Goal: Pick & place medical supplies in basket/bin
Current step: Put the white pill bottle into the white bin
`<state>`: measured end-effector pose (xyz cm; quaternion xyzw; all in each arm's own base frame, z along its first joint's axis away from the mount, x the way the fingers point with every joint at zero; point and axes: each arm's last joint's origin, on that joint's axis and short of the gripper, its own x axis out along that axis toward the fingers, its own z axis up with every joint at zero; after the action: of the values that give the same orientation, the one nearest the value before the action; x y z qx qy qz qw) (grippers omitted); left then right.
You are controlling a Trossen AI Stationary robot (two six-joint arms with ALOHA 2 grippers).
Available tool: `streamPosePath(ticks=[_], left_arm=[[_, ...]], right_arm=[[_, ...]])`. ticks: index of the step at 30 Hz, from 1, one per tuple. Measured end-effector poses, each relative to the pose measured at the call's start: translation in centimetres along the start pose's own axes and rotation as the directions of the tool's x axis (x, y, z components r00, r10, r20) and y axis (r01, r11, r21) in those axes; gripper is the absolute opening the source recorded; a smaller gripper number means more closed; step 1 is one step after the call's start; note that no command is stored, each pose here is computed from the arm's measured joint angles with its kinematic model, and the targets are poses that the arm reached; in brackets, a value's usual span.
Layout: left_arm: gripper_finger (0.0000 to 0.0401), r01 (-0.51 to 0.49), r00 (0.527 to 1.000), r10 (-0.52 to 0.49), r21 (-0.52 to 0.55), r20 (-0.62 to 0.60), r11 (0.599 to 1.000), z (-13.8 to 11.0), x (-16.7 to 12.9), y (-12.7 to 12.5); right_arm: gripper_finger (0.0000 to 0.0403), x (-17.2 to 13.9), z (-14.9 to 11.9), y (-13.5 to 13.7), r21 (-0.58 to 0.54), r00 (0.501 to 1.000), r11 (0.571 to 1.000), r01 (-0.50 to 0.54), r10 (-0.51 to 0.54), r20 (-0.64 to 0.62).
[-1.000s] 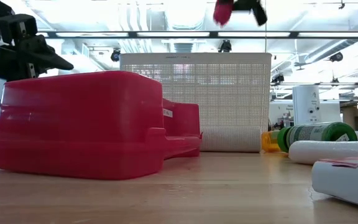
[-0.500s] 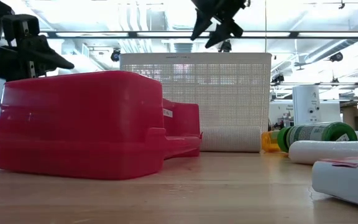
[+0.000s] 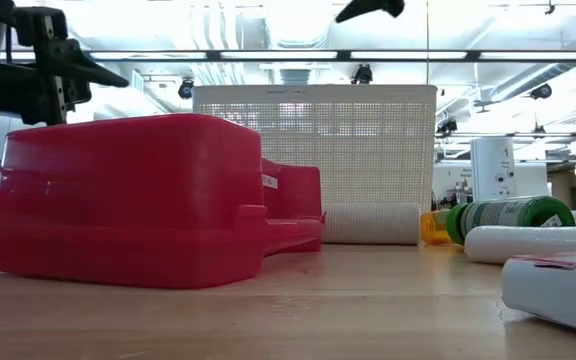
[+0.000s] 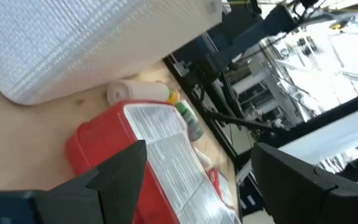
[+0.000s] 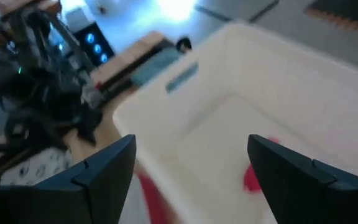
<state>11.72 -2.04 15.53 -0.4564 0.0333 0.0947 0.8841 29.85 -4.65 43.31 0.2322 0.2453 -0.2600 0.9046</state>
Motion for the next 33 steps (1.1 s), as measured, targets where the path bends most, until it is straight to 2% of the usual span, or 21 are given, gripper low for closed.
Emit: streamPosePath(ticks=[4, 7, 11, 15, 19, 22, 26, 29, 31, 33], left_arm=[[0.0269, -0.028, 0.999, 0.029, -0.007, 0.036, 1.000, 0.1, 0.0, 0.1], [0.0269, -0.027, 0.999, 0.028, -0.035, 0.034, 0.999, 0.1, 0.0, 0.1], [0.0269, 0.004, 1.000, -0.005, -0.024, -0.018, 1.000, -0.1, 0.0, 0.0], [0.0269, 0.059, 0.993, -0.056, 0.029, -0.100, 0.998, -0.3, 0.0, -0.1], [0.0269, 0.103, 0.981, -0.095, 0.036, -0.168, 0.994, -0.6, 0.0, -0.2], [0.0269, 0.117, 0.975, -0.108, 0.035, -0.192, 0.993, -0.7, 0.0, -0.2], [0.0269, 0.120, 0.974, -0.111, 0.034, -0.196, 0.992, -0.7, 0.0, -0.2], [0.0269, 0.121, 0.974, -0.112, 0.034, -0.198, 0.992, -0.7, 0.0, -0.2], [0.0269, 0.123, 0.973, -0.113, 0.034, -0.201, 0.992, -0.7, 0.0, -0.2], [0.0269, 0.125, 0.972, -0.116, 0.033, -0.204, 0.992, -0.7, 0.0, -0.2]], right_arm=[[0.0290, -0.6, -2.5, 1.1, 0.044, 0.985, 0.998, 0.037, -0.029, -0.169], [0.0290, -1.2, -4.6, 2.0, 0.111, 0.955, 0.990, 0.086, -0.051, -0.293], [0.0290, -2.1, -7.7, 4.1, 0.213, 0.904, 0.965, 0.155, -0.052, -0.424], [0.0292, -2.2, -11.2, 5.9, 0.236, 0.838, 0.928, 0.288, -0.125, -0.530], [0.0292, -1.6, -14.9, 7.3, 0.260, 0.758, 0.847, 0.463, -0.227, -0.611], [0.0292, -1.0, -17.6, 7.9, 0.263, 0.662, 0.759, 0.596, -0.280, -0.695], [0.0290, 0.0, -21.1, 8.0, 0.195, 0.531, 0.656, 0.729, -0.364, -0.765], [0.0286, 0.7, -23.1, 7.1, 0.138, 0.457, 0.605, 0.784, -0.413, -0.788], [0.0284, 1.0, -23.9, 6.0, 0.130, 0.443, 0.591, 0.796, -0.423, -0.790], [0.0281, 1.3, -24.5, 4.8, 0.182, 0.473, 0.581, 0.793, -0.401, -0.784]])
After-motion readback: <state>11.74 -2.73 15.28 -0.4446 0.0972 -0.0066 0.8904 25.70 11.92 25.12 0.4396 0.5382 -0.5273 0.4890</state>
